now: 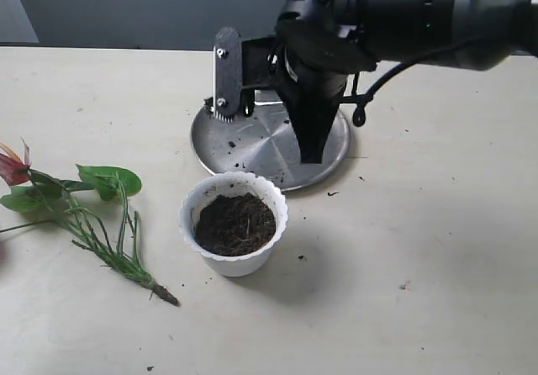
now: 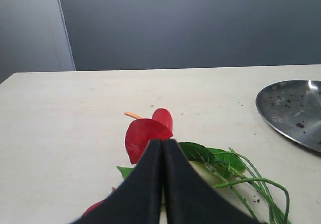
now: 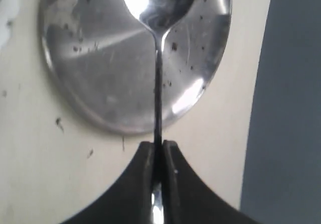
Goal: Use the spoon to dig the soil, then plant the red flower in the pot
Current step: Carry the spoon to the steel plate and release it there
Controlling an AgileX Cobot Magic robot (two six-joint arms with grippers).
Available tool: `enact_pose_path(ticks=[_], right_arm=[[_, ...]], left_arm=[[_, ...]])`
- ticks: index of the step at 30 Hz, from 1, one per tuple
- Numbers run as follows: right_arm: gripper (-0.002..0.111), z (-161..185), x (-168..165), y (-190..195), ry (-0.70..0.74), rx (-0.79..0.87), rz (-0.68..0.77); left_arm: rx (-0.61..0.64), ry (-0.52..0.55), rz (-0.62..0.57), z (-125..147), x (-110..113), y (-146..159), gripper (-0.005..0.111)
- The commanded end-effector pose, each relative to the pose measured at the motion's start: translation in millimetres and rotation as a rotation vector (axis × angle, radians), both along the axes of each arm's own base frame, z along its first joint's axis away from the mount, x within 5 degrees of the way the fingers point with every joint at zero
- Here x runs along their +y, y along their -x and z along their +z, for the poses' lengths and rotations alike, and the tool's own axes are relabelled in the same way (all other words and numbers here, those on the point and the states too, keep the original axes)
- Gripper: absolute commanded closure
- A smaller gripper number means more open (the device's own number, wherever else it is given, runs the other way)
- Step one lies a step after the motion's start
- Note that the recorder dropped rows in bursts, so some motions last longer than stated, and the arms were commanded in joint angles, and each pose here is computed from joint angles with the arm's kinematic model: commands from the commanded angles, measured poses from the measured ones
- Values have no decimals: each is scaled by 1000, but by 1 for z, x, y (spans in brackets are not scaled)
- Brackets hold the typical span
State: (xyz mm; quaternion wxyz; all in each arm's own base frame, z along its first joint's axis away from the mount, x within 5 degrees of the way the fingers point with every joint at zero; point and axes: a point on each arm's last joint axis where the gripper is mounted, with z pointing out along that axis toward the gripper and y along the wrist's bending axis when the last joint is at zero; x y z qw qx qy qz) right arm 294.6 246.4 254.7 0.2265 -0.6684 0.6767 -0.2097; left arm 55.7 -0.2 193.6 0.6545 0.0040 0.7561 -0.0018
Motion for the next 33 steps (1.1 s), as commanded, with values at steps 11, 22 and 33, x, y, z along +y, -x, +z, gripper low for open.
enact_pose_path(ticks=[11,22,33], right_arm=[[109,-66,-33,-76,-328,58,-200],[109,-101,-14,-102,-435,92,-251],[109,-99,3,-134,-323,247,-391]], left_arm=[[-7,-5,-8,-1,0,0,106],[-7,-5,-8,-1,0,0,106],[-5,-5,-8,-1,0,0,106]])
